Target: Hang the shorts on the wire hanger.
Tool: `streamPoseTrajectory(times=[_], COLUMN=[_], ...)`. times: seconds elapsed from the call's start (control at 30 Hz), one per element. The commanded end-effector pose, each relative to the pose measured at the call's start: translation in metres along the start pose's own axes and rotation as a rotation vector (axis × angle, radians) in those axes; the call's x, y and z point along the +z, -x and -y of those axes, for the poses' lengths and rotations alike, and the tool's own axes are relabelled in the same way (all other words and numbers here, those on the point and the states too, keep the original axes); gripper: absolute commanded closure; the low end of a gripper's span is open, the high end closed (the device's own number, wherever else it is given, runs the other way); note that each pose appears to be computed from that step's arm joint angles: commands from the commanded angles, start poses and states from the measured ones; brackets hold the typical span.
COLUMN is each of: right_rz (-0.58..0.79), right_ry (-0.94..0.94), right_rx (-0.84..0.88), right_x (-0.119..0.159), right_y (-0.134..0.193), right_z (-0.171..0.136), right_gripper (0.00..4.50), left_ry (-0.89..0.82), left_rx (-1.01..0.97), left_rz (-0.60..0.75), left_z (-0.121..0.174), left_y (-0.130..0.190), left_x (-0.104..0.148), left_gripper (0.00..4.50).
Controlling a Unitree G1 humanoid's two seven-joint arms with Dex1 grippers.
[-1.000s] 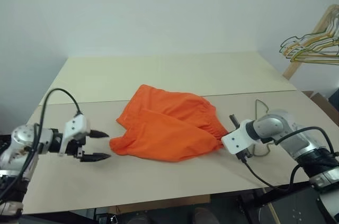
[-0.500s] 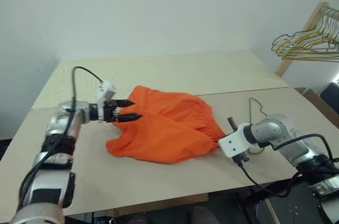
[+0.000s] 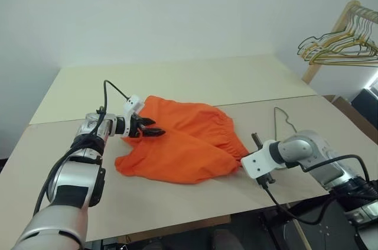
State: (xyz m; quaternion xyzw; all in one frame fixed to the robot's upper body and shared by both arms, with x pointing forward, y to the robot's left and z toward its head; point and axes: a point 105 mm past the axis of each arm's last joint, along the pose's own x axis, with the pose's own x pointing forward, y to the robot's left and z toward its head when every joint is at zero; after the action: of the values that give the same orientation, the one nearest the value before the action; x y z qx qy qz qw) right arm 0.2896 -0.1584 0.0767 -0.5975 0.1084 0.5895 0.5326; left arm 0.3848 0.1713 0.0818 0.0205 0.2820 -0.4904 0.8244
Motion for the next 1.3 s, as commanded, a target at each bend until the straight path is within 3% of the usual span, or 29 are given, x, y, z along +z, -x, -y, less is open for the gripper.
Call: streamPoseTrajectory(times=[0.03, 0.3, 0.33, 0.47, 0.57, 0.8, 0.93, 1.1, 1.3], right_rz=[0.000, -0.002, -0.003, -0.006, -0.025, -0.107, -0.103, -0.142, -0.209], right_ry=[0.022, 0.030, 0.032, 0.030, 0.006, -0.064, -0.123, -0.257, -0.339], right_rx=[-0.039, -0.037, -0.036, -0.036, -0.049, -0.108, -0.130, -0.180, -0.281], right_x=[0.004, 0.004, 0.004, 0.003, -0.001, -0.018, -0.018, -0.022, -0.031], right_y=[0.007, 0.006, 0.006, 0.005, 0.005, 0.008, 0.007, -0.003, -0.006], right_z=[0.010, 0.011, 0.011, 0.011, 0.012, 0.019, 0.021, 0.034, 0.056], right_gripper=[4.50, 4.50, 4.50, 4.50, 4.50, 4.50, 4.50, 4.50, 4.50], left_ry=[-0.062, -0.045, -0.047, -0.075, -0.139, -0.338, -0.417, -0.409, -0.353], left_rx=[-0.005, 0.017, 0.028, 0.051, 0.027, -0.156, -0.261, -0.336, -0.452], left_rz=[-0.030, 0.004, 0.009, 0.052, 0.179, 0.495, 0.444, 0.352, 0.270], left_z=[-0.001, -0.003, -0.004, -0.007, -0.003, 0.041, 0.084, 0.127, 0.175], left_y=[0.007, 0.004, 0.004, 0.007, 0.017, 0.095, 0.123, 0.126, 0.115], left_x=[0.009, 0.009, 0.010, 0.016, 0.034, 0.075, 0.046, 0.007, -0.014], left_gripper=[1.55, 4.31, 4.49, 4.49, 4.49, 4.49, 4.49, 4.49, 4.49])
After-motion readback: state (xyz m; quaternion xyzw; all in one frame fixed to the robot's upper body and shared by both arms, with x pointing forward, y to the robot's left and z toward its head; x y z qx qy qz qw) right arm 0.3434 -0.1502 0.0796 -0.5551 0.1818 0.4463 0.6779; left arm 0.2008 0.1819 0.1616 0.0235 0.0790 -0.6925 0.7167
